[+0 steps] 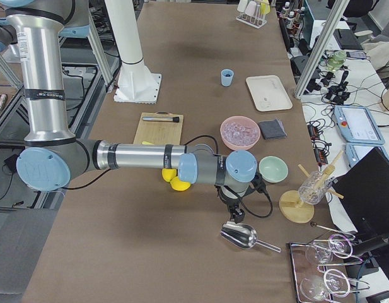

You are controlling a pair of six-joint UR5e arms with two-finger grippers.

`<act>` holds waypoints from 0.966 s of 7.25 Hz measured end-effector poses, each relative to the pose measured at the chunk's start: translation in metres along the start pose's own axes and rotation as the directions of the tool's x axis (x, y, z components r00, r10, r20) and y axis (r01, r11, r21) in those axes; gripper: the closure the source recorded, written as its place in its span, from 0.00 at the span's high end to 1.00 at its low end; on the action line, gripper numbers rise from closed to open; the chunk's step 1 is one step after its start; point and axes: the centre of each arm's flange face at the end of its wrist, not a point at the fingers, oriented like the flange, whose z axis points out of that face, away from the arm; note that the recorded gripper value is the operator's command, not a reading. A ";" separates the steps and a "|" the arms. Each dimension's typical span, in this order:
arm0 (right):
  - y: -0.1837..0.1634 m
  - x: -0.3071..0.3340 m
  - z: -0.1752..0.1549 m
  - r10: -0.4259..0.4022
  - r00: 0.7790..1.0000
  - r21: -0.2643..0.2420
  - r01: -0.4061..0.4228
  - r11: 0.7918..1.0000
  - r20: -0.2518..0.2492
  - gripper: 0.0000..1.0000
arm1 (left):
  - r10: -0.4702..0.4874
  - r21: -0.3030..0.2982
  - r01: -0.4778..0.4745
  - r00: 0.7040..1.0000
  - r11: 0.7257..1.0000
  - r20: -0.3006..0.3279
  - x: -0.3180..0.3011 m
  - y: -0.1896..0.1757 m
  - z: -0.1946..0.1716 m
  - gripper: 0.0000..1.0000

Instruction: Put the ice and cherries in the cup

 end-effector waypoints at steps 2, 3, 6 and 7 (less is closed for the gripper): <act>0.007 0.003 0.006 0.012 1.000 -0.012 -0.012 1.000 0.002 0.99 | -0.014 -0.035 0.015 1.000 0.999 0.022 0.004 -0.014 0.000 0.98; 0.010 0.002 0.006 0.014 1.000 -0.013 -0.014 1.000 0.000 0.99 | -0.021 -0.052 0.023 0.999 0.998 0.049 0.006 -0.029 -0.004 0.98; 0.002 -0.004 -0.004 0.082 0.997 0.004 -0.082 0.997 -0.012 0.99 | -0.033 -0.089 0.039 0.997 0.995 0.074 0.012 -0.041 -0.009 0.98; 0.001 -0.006 -0.006 0.088 0.996 0.008 -0.087 0.996 -0.018 0.99 | -0.033 -0.091 0.041 0.996 0.995 0.078 0.012 -0.037 -0.009 0.98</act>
